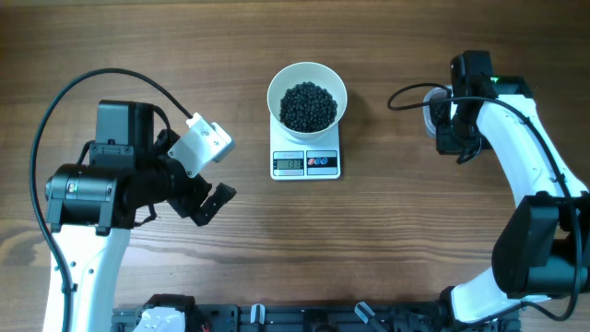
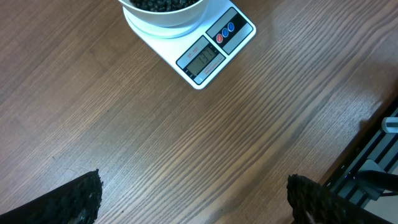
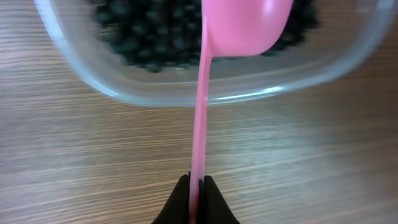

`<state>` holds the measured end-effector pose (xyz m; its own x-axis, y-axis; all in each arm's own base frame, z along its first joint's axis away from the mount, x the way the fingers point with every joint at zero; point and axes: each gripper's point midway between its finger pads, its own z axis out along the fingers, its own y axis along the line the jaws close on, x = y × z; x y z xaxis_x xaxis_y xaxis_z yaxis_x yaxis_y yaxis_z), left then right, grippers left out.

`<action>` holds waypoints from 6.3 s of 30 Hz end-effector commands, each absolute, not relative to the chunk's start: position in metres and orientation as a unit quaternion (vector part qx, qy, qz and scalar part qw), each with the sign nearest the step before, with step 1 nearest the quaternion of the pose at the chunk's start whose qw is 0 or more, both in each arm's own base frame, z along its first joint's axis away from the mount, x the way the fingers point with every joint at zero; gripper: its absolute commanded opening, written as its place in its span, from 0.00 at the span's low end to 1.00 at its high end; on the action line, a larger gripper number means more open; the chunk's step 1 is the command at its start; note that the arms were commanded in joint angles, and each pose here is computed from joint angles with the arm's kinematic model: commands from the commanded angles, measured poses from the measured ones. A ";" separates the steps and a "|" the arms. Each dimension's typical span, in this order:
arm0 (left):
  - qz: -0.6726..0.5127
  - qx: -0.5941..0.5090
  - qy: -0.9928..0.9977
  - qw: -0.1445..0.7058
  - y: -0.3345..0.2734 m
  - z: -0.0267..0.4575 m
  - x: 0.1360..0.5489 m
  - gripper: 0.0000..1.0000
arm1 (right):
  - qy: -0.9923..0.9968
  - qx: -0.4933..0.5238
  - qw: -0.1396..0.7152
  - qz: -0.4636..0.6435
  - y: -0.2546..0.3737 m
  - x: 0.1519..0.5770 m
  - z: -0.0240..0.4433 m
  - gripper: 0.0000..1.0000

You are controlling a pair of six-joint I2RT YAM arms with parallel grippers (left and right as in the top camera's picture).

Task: Scoop item into bowl and weigh 150g on scale
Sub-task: 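Move the empty scoop right back over the bean tub, then dip the pink scoop into the black beans in the tub, then lift the filled scoop and carry it left over the white bowl, then tilt the scoop over the bowl to pour a small amount of beans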

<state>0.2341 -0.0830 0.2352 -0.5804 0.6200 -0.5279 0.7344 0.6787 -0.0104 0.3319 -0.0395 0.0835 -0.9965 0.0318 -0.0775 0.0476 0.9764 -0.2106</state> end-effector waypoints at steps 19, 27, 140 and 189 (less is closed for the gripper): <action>-0.122 0.382 0.879 0.259 -0.085 0.240 0.233 1.00 | 0.977 0.078 0.072 0.186 0.005 0.349 0.104 0.04; -0.122 0.382 0.879 0.259 -0.085 0.240 0.233 1.00 | 0.968 0.106 0.078 0.214 -0.001 0.350 0.099 0.04; -0.122 0.382 0.879 0.259 -0.085 0.240 0.233 1.00 | 0.906 -0.237 0.305 0.171 0.184 0.384 0.183 0.04; -0.122 0.382 0.879 0.259 -0.085 0.240 0.233 1.00 | 0.920 -0.204 0.310 0.122 0.188 0.368 0.196 0.04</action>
